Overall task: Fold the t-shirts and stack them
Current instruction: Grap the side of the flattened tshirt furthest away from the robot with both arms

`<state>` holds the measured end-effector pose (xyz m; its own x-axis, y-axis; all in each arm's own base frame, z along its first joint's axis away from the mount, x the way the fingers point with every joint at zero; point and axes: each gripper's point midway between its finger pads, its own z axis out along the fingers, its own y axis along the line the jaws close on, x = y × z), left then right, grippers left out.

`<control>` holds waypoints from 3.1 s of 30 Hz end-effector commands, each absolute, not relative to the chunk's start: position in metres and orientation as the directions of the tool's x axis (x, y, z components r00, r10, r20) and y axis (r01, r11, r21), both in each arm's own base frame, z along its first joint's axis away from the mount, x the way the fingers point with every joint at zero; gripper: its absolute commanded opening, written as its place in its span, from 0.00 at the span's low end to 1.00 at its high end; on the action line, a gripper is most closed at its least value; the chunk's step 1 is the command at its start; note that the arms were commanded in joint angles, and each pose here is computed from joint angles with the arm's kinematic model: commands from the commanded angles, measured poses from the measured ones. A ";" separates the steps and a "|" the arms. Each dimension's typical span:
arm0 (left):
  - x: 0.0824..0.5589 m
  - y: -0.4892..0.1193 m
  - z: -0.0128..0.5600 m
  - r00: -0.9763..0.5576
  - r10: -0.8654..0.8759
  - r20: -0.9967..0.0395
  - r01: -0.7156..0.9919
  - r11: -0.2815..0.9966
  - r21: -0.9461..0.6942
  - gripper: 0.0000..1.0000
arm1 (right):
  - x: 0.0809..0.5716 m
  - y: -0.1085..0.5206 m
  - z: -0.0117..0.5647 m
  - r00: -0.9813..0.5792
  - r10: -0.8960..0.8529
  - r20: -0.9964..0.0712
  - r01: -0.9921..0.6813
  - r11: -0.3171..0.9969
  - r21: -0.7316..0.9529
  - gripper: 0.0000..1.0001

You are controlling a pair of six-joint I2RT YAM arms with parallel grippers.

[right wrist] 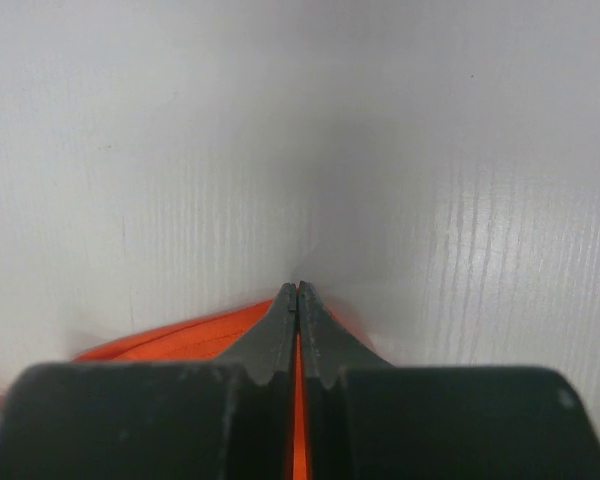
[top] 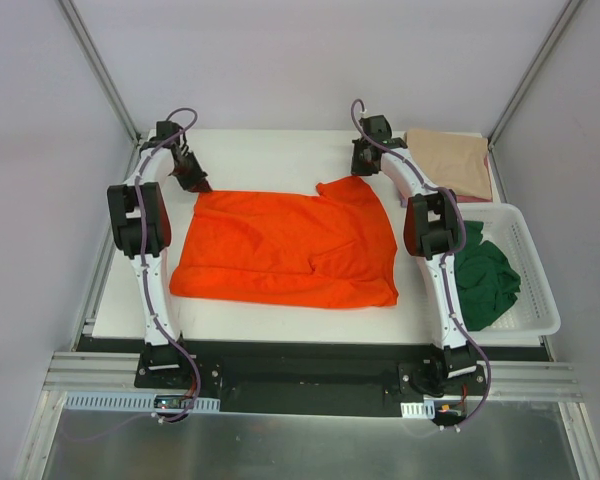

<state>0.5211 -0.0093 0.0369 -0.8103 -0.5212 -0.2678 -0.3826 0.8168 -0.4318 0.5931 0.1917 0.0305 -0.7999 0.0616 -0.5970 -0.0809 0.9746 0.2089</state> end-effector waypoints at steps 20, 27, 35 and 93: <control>0.540 0.015 0.054 -0.808 -0.429 -0.403 -0.333 0.898 -0.287 0.45 | 0.588 0.197 0.057 -0.784 0.003 -0.620 -0.161 0.965 0.207 0.01; 0.526 0.037 0.056 -0.821 -0.373 -0.433 -0.337 0.928 -0.159 0.48 | 0.586 0.195 0.055 -0.793 0.000 -0.610 -0.163 0.963 0.213 0.01; 0.524 0.037 0.028 -0.856 -0.346 -0.384 -0.318 0.938 -0.138 0.43 | 0.586 0.195 0.055 -0.792 0.000 -0.610 -0.167 0.962 0.217 0.01; 0.420 -0.009 0.124 -0.722 -0.385 -0.575 -0.199 0.911 -0.361 0.00 | 0.390 0.207 0.159 -0.640 -0.121 -0.759 -0.427 0.877 0.220 0.00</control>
<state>0.4246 -0.0142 0.1034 -0.7935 -0.3648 -0.4870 -0.1952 0.9107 -0.3642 0.4140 0.2154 0.1371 -0.6798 -0.1134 -0.7246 -0.4152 0.8739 0.2527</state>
